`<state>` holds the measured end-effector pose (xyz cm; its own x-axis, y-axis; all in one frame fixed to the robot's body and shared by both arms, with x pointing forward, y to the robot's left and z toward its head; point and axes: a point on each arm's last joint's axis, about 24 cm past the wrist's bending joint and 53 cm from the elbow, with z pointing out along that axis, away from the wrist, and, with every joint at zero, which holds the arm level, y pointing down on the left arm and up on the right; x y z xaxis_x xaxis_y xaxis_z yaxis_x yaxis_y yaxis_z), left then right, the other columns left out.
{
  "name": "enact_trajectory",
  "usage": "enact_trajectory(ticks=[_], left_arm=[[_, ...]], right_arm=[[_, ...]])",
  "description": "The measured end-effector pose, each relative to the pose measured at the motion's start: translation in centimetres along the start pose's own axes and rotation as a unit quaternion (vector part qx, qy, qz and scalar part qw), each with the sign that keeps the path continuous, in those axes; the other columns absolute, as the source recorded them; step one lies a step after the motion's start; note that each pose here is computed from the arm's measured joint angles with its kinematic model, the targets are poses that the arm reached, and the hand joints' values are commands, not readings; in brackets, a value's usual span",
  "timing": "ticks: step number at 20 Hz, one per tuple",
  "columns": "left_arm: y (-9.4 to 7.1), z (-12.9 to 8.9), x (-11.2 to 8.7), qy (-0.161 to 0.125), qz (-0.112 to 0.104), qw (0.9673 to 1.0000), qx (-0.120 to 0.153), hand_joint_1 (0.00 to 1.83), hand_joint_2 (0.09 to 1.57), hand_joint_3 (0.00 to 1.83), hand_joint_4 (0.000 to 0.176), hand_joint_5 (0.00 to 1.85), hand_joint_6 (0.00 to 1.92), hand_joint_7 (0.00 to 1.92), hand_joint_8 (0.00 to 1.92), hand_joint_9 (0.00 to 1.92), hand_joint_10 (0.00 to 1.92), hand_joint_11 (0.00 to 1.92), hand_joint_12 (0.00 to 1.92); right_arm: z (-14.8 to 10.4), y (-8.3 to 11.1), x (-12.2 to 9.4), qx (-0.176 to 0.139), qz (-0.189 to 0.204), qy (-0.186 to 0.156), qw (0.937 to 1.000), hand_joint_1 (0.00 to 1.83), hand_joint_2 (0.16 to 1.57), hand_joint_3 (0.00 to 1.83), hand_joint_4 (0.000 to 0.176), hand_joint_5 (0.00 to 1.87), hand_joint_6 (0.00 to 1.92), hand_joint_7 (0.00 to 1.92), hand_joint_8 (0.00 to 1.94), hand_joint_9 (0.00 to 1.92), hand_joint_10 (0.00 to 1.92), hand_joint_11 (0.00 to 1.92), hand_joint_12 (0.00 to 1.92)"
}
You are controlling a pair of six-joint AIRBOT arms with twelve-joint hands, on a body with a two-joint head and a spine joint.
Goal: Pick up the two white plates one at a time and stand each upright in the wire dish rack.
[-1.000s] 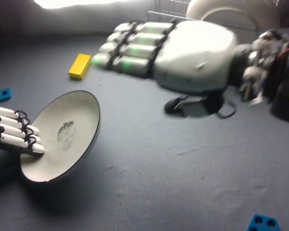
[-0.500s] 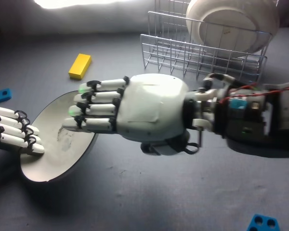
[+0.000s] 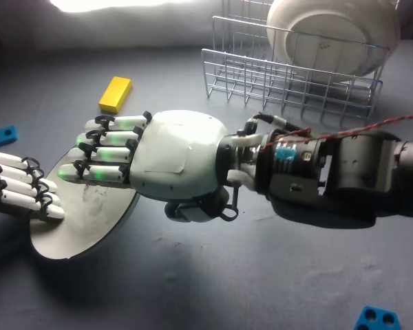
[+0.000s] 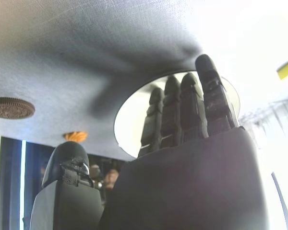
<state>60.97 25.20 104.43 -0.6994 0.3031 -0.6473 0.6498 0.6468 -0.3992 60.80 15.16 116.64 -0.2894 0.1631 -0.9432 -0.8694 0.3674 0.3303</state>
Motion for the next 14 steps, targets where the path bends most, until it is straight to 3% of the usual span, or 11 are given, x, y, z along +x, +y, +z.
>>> enact_trajectory(ticks=[3,8,9,14], left_arm=[[0.0,0.0,0.0,0.0,0.0,1.0,0.0,0.0,1.09,0.0,0.0,0.2,0.0,0.21,0.0,0.18,0.0,0.0,0.36],[0.0,0.1,0.0,0.0,0.0,1.0,0.002,0.0,1.09,0.0,0.0,0.21,0.0,0.22,0.0,0.19,0.0,0.0,0.43],[0.0,0.1,0.0,0.0,0.0,1.0,0.002,0.0,1.09,0.0,0.0,0.22,0.0,0.24,0.01,0.2,0.01,0.0,0.44],[0.0,0.1,-0.1,0.0,0.001,1.0,0.002,0.0,1.09,0.0,0.0,0.2,0.0,0.22,0.0,0.18,0.0,0.0,0.41]], right_arm=[[0.7,-1.1,1.0,0.01,0.0,0.003,0.9999,1.29,1.02,0.0,0.0,0.0,0.0,0.0,0.0,0.0,0.0,0.02,0.03],[1.5,-0.6,0.2,-0.001,0.01,-0.022,0.9997,1.34,1.01,0.0,0.0,0.0,0.0,0.0,0.0,0.0,0.0,0.0,0.2],[1.7,-0.6,0.0,-0.001,0.011,-0.025,0.9996,1.34,1.03,0.0,0.0,0.0,0.0,0.0,0.0,0.0,0.0,0.0,0.14],[2.9,-0.9,-1.2,0.005,0.03,-0.045,0.9985,1.33,1.02,0.0,0.0,0.0,0.0,0.0,0.0,0.0,0.0,0.0,0.2]])
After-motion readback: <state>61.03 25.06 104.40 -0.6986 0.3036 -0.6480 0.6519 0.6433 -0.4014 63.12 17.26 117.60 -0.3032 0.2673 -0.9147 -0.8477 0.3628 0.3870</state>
